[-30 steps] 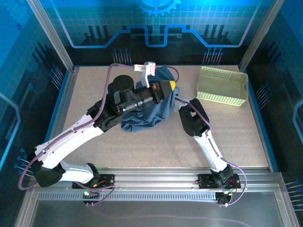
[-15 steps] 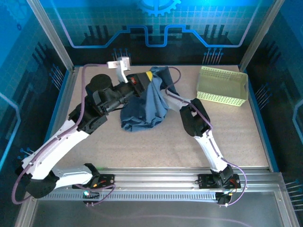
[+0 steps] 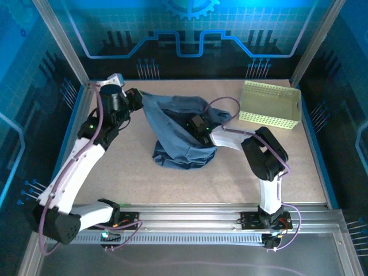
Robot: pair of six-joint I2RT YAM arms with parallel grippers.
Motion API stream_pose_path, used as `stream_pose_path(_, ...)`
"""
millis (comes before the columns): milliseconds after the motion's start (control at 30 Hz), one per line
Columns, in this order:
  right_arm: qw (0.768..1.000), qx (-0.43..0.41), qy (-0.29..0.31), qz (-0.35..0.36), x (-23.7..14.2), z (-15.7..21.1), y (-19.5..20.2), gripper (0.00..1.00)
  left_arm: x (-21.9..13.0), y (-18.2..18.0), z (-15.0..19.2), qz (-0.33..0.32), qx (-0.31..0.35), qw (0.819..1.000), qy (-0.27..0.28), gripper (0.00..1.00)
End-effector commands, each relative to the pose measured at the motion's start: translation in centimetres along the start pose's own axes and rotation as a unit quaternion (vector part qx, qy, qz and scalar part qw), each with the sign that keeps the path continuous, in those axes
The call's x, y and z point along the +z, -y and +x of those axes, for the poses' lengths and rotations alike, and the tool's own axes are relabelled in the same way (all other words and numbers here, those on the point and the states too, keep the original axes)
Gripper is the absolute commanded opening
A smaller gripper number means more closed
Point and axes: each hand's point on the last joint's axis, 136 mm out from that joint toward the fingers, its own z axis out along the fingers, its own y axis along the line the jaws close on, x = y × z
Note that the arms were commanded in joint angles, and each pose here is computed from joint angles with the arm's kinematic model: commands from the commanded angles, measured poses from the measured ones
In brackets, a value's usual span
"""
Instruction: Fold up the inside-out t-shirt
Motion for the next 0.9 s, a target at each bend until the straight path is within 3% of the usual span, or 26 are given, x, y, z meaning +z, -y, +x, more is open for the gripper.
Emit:
stream_pose_path(0,0.993,-0.014,0.056,-0.108,-3.7,-1.9,-4.0,0.0,3.3,-4.2,3.6,-0.061,0.017,0.996,-0.06,0.0)
stream_pose_path(233,0.967,-0.032,0.12,-0.223,-9.7,-4.0,-6.4,0.0,8.5,-7.0,14.3,-0.052,0.003,0.971,-0.235,0.0)
stream_pose_path(533,0.924,-0.068,0.165,-0.337,-15.3,-5.6,-9.1,0.0,8.5,-10.0,23.5,-0.095,0.049,0.932,-0.347,0.01)
stream_pose_path(667,0.912,-0.069,0.156,-0.373,-16.3,-5.1,-9.9,0.0,8.1,-11.1,25.7,-0.115,0.079,0.918,-0.37,0.14)
stream_pose_path(767,0.903,-0.072,0.152,-0.394,-16.7,-4.7,-10.4,0.0,7.3,-10.2,25.0,-0.095,0.086,0.928,-0.349,0.37)
stream_pose_path(867,0.905,-0.075,0.141,-0.395,-16.3,-4.2,-10.4,0.0,6.0,-7.7,22.7,-0.048,0.103,0.947,-0.299,0.46)
